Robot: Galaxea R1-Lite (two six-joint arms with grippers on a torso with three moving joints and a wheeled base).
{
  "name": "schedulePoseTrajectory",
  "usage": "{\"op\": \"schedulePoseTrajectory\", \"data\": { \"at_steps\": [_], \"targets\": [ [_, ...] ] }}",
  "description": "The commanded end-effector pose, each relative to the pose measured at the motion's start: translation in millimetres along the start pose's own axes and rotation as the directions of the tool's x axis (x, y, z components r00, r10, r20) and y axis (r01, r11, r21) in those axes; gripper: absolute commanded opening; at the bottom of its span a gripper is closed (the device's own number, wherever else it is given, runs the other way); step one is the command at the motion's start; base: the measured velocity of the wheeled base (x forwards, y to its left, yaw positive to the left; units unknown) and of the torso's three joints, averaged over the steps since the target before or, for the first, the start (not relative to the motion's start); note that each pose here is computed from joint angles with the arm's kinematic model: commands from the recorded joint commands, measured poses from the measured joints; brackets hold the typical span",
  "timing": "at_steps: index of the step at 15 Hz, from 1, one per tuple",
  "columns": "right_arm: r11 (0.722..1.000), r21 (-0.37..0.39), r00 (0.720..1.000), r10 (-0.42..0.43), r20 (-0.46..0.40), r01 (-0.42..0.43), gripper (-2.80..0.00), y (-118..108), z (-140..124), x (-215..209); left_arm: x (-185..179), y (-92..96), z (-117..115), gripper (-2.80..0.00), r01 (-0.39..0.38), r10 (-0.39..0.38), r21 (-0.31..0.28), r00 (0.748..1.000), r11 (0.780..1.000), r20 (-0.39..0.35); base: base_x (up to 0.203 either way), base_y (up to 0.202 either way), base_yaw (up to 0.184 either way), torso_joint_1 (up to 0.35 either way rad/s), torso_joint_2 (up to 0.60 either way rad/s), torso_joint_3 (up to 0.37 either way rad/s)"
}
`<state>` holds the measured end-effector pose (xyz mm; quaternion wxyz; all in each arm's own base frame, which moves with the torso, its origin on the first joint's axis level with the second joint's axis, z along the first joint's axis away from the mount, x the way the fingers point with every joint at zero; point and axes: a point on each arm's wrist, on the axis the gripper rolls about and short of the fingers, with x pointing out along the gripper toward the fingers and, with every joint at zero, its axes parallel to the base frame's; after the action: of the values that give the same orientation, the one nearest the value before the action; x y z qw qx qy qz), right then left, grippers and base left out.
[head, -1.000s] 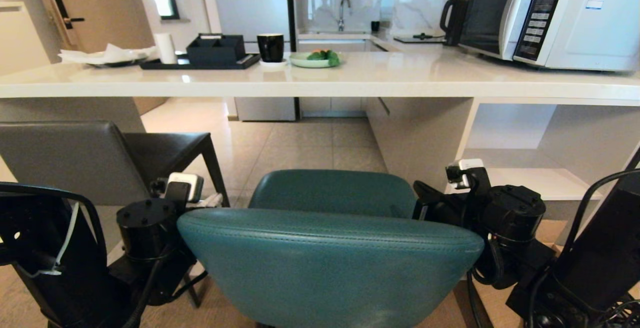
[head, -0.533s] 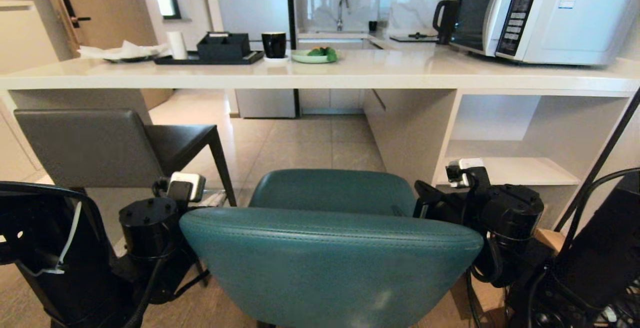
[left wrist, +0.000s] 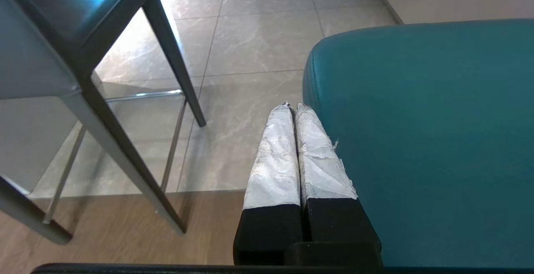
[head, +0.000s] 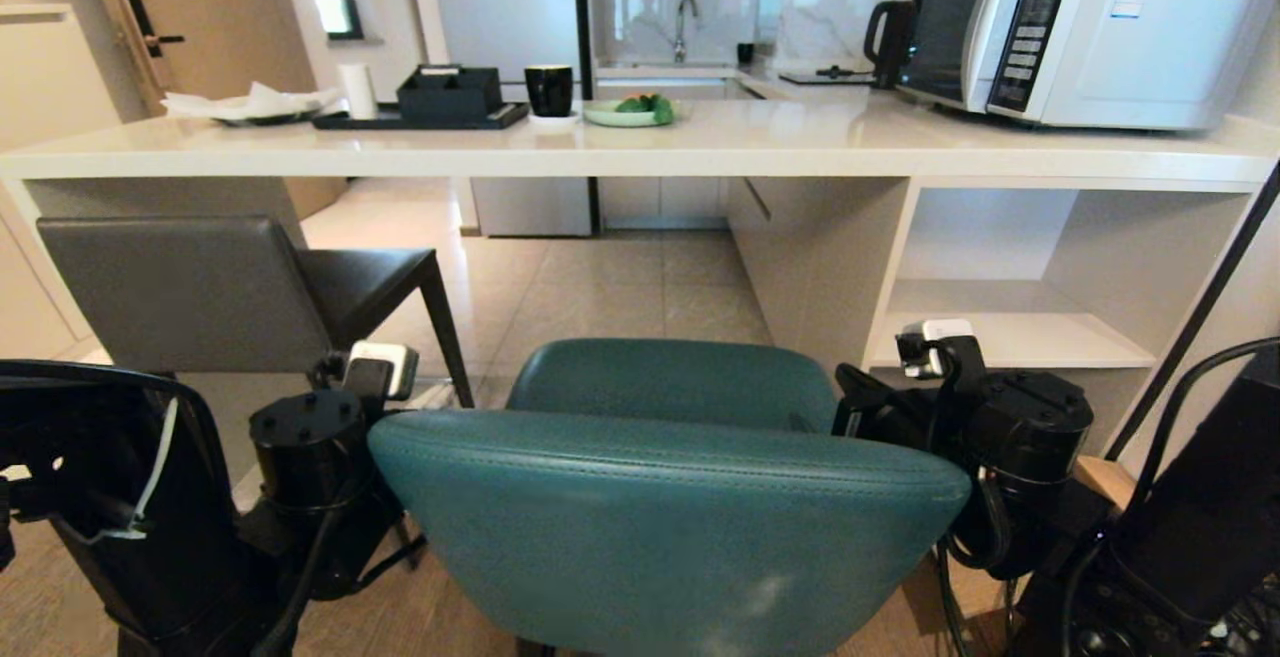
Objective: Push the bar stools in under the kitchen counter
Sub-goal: Pull the blue chair out from under the dining table
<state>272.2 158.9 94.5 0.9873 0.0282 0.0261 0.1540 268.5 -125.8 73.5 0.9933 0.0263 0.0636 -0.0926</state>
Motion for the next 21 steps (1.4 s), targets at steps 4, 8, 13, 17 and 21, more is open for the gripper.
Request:
{"op": "schedulePoseTrajectory", "data": {
  "at_steps": [4, 8, 13, 17, 21],
  "targets": [
    [0.999, 0.020, 0.997, -0.034, 0.065, 0.033, -2.80, -10.4, 13.4, 7.6, 8.1, -4.4, 8.1, -2.80, 0.002, -0.001, -0.013, 0.999, 1.000, 0.050, 0.000, 0.000, 0.000, 0.000, 0.00, 0.000],
    [0.997, 0.030, 0.991, -0.067, 0.117, 0.064, -2.80, -20.6, 27.7, 23.5, 13.6, 19.5, 13.8, -2.80, -0.080, 0.082, -0.028, 0.994, 0.996, 0.070, 0.000, 0.000, 0.000, 0.000, 0.00, 0.000],
    [0.997, 0.027, 0.993, -0.073, 0.097, 0.071, -2.80, -22.2, 22.7, 23.3, 11.5, 31.2, 3.9, -2.80, -0.114, 0.116, -0.069, 0.993, 0.991, 0.025, 0.000, 0.000, 0.000, 0.000, 0.00, 0.000],
    [0.996, 0.030, 0.990, -0.086, 0.111, 0.083, -2.80, -26.2, 27.6, 22.9, 12.8, 38.4, 20.7, -2.80, -0.133, 0.142, -0.096, 0.986, 0.986, 0.090, 0.000, 0.000, 0.000, 0.000, 0.00, 0.000],
    [0.995, 0.031, 0.990, -0.098, 0.106, 0.095, -2.80, -29.3, 26.3, 22.1, 16.0, 49.4, 19.2, -2.80, -0.170, 0.179, -0.099, 0.980, 0.980, 0.085, 0.000, 0.000, 0.000, 0.000, 0.00, 0.000]
  ]
}}
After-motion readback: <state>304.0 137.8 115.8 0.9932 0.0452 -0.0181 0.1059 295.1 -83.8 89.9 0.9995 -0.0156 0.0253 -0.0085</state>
